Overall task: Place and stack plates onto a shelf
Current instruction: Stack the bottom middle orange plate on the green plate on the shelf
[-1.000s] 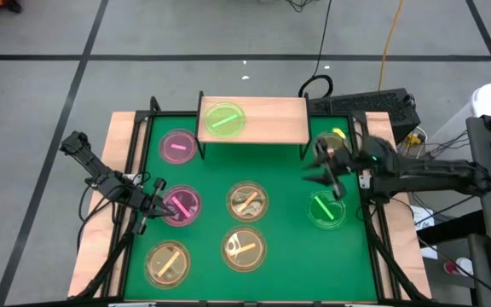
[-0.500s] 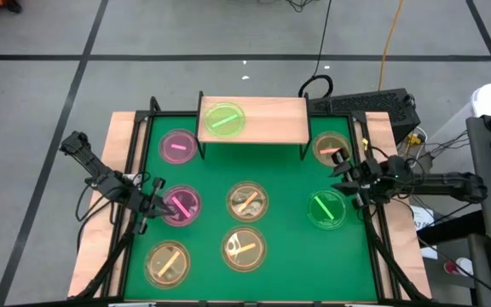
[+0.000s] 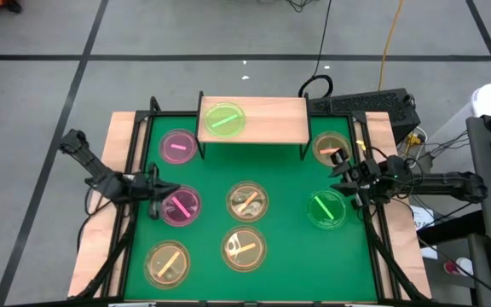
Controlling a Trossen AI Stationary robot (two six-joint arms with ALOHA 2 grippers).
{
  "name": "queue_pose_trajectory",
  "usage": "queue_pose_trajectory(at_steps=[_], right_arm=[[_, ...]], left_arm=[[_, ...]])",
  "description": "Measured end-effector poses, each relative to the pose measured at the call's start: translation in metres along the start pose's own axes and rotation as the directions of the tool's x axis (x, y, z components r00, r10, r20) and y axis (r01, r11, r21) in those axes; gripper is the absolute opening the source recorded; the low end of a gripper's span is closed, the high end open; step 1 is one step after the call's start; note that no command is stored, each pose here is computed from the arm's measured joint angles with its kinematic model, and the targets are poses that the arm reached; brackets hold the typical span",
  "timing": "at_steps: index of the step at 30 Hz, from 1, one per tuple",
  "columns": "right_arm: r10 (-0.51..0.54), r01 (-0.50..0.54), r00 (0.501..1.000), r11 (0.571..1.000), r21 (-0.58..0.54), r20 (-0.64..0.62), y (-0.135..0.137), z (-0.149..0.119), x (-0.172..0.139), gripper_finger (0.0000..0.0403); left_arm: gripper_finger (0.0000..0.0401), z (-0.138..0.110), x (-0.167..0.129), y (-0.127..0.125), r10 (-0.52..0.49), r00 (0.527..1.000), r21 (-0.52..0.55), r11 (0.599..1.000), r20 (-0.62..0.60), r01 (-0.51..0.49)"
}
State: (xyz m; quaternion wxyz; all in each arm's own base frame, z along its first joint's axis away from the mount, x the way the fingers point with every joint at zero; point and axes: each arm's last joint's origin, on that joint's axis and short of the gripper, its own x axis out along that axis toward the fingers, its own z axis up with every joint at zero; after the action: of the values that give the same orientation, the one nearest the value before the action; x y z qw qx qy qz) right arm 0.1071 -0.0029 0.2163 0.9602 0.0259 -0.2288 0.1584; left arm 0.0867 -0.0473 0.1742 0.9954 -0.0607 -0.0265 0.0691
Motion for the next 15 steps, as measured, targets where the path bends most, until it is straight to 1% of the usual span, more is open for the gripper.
queue_pose_trajectory(at_steps=[3, 7, 10, 12, 14, 15], right_arm=[[0.0, 0.0, 1.0, 1.0, -0.001, 0.002, 0.0, 0.0, 0.0, 0.0114], [0.001, -0.001, 1.0, 1.0, -0.001, 0.002, 0.0, 0.0, 0.0, 0.0114], [0.001, -0.001, 1.0, 1.0, -0.001, 0.001, 0.0, 0.0, 0.0, 0.0114], [0.001, -0.001, 1.0, 1.0, -0.001, 0.002, 0.0, 0.0, 0.0, 0.0114], [0.001, -0.001, 1.0, 1.0, -0.001, 0.001, 0.0, 0.0, 0.0, 0.0114], [0.001, -0.001, 1.0, 1.0, -0.001, 0.001, 0.0, 0.0, 0.0, 0.0114]], left_arm=[[0.0015, 0.002, 0.002, -0.003, 0.008, 1.0, -0.034, 0.999, -0.016, -0.009], [0.0015, 0.014, 0.006, -0.008, 0.016, 0.999, -0.078, 0.997, -0.039, -0.019], [0.0015, 0.019, 0.011, -0.012, 0.072, 0.993, -0.05, 0.996, -0.094, -0.077], [0.0015, 0.018, 0.013, -0.014, 0.113, 0.983, -0.025, 0.993, -0.143, -0.118], [0.0015, 0.016, 0.015, -0.015, 0.128, 0.975, -0.013, 0.991, -0.181, -0.133], [0.0015, 0.013, 0.016, -0.016, 0.12, 0.973, -0.009, 0.992, -0.197, -0.125]])
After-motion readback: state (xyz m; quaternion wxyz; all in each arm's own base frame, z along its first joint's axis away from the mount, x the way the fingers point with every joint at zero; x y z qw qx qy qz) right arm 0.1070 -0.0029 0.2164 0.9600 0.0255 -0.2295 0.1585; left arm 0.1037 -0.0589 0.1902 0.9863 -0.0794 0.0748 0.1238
